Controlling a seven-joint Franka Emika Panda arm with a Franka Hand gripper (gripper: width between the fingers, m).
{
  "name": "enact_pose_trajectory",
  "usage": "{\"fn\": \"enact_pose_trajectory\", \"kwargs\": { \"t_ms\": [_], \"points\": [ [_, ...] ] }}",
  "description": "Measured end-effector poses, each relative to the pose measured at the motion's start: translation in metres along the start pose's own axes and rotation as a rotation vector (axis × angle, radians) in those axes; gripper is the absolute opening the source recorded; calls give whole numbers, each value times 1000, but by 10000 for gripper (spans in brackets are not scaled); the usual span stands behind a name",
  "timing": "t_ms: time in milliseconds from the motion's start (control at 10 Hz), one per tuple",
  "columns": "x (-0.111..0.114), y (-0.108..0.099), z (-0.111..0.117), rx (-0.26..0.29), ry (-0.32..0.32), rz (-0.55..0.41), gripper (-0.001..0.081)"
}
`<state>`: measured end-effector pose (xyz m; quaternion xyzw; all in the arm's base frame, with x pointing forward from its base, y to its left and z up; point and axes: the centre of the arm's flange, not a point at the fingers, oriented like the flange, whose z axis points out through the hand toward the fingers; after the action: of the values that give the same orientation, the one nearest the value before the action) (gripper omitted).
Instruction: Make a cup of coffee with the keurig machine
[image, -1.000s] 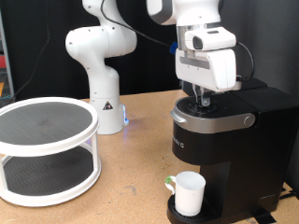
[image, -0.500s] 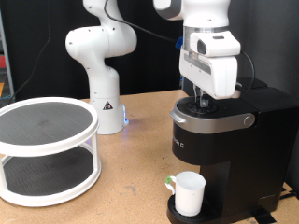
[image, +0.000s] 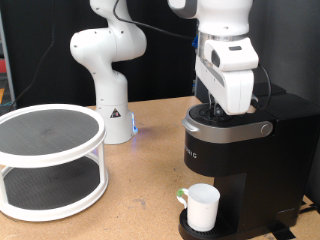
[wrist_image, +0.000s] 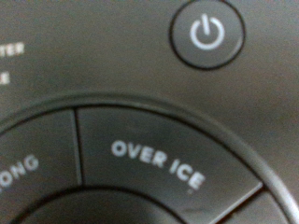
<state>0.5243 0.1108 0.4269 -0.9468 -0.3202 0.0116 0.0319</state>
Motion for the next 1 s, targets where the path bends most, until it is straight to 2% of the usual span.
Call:
{"fn": "enact_pose_trajectory", "kwargs": {
  "t_ms": [400, 1000],
  "points": [
    [8, 7, 0, 60, -76, 12, 7],
    [10, 9, 0, 82, -133, 1, 7]
  ]
}}
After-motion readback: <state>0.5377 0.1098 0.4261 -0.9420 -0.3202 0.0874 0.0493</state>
